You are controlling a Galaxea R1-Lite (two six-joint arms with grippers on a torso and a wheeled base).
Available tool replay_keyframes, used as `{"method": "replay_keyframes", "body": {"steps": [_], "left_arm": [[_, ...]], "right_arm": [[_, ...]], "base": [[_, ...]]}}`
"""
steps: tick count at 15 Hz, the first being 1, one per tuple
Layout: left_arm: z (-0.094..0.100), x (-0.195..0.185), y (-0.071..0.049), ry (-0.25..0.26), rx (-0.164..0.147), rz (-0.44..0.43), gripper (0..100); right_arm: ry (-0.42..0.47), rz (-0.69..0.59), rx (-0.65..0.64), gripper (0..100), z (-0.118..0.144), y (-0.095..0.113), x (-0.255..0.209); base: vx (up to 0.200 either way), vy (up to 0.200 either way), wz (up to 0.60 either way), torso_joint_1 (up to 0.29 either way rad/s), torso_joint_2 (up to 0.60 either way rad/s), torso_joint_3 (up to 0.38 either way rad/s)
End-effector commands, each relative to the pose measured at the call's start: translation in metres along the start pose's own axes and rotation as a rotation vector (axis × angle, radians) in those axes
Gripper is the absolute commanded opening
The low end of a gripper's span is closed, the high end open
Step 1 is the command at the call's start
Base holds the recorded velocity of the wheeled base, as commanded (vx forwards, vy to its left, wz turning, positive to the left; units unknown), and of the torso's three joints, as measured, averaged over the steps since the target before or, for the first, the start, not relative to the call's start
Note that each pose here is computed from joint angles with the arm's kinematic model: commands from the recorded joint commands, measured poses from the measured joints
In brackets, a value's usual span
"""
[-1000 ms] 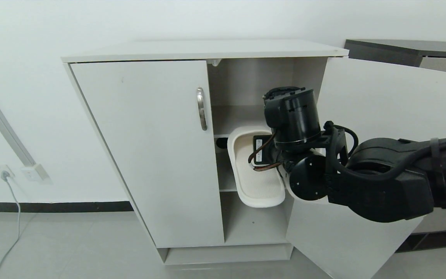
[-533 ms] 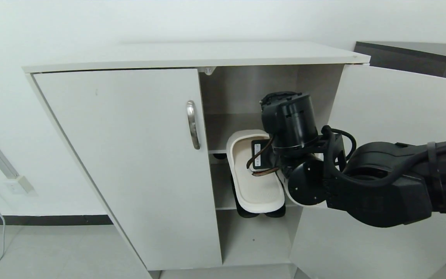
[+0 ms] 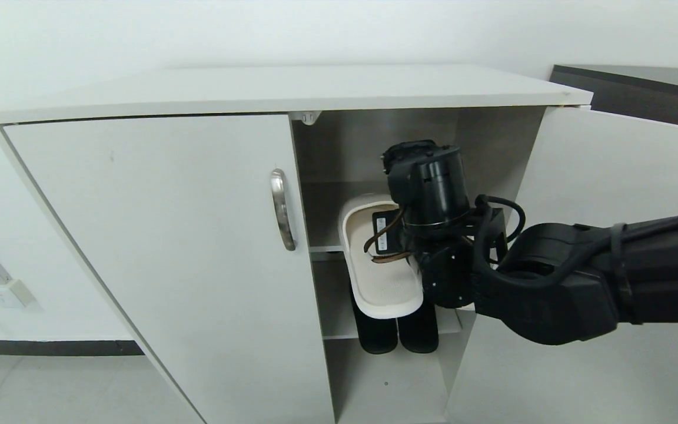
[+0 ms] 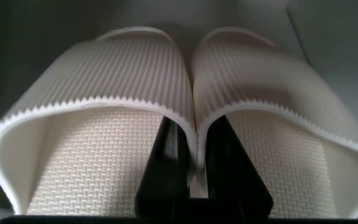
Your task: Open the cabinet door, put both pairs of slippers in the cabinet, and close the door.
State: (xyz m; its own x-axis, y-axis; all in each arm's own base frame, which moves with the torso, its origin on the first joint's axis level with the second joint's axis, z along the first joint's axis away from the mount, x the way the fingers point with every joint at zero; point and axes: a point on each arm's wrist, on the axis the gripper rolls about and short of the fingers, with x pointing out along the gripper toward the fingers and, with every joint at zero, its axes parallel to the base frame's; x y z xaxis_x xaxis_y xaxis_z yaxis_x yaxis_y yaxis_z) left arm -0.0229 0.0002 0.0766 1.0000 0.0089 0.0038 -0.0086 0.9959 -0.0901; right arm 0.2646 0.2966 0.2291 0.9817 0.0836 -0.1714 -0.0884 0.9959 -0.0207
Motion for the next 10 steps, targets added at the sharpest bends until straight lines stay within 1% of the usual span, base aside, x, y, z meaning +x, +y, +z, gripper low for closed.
{"method": "replay_keyframes", "body": {"steps": [1, 4, 5, 8, 9, 10], "left_arm": [[0.0, 0.0, 0.0, 0.002, -0.002, 0.002, 0], [0.0, 0.0, 0.0, 0.0, -0.005, 0.005, 0], [0.0, 0.0, 0.0, 0.0, -0.006, 0.003, 0], [0.0, 0.0, 0.0, -0.001, -0.008, 0.006, 0], [0.0, 0.0, 0.0, -0.001, -0.008, 0.006, 0], [0.0, 0.0, 0.0, 0.0, -0.008, 0.005, 0]], "right_arm": [[-0.018, -0.022, -0.012, 0, -0.006, 0.006, 0.025], [-0.038, -0.031, 0.008, 0, -0.001, 0.008, 0.049], [-0.037, -0.032, 0.008, 0, -0.001, 0.008, 0.05], [-0.033, -0.063, 0.014, 0, 0.004, 0.006, 0.073], [-0.033, -0.063, 0.014, 0, 0.004, 0.006, 0.073], [-0.038, -0.075, 0.023, 0, 0.009, 0.005, 0.082]], "base": [[0.0, 0.0, 0.0, 0.0, 0.0, 0.0], [0.0, 0.0, 0.0, 0.0, 0.0, 0.0], [0.0, 0.0, 0.0, 0.0, 0.0, 0.0], [0.0, 0.0, 0.0, 0.0, 0.0, 0.0], [0.0, 0.0, 0.0, 0.0, 0.0, 0.0], [0.0, 0.0, 0.0, 0.0, 0.0, 0.0]]}}
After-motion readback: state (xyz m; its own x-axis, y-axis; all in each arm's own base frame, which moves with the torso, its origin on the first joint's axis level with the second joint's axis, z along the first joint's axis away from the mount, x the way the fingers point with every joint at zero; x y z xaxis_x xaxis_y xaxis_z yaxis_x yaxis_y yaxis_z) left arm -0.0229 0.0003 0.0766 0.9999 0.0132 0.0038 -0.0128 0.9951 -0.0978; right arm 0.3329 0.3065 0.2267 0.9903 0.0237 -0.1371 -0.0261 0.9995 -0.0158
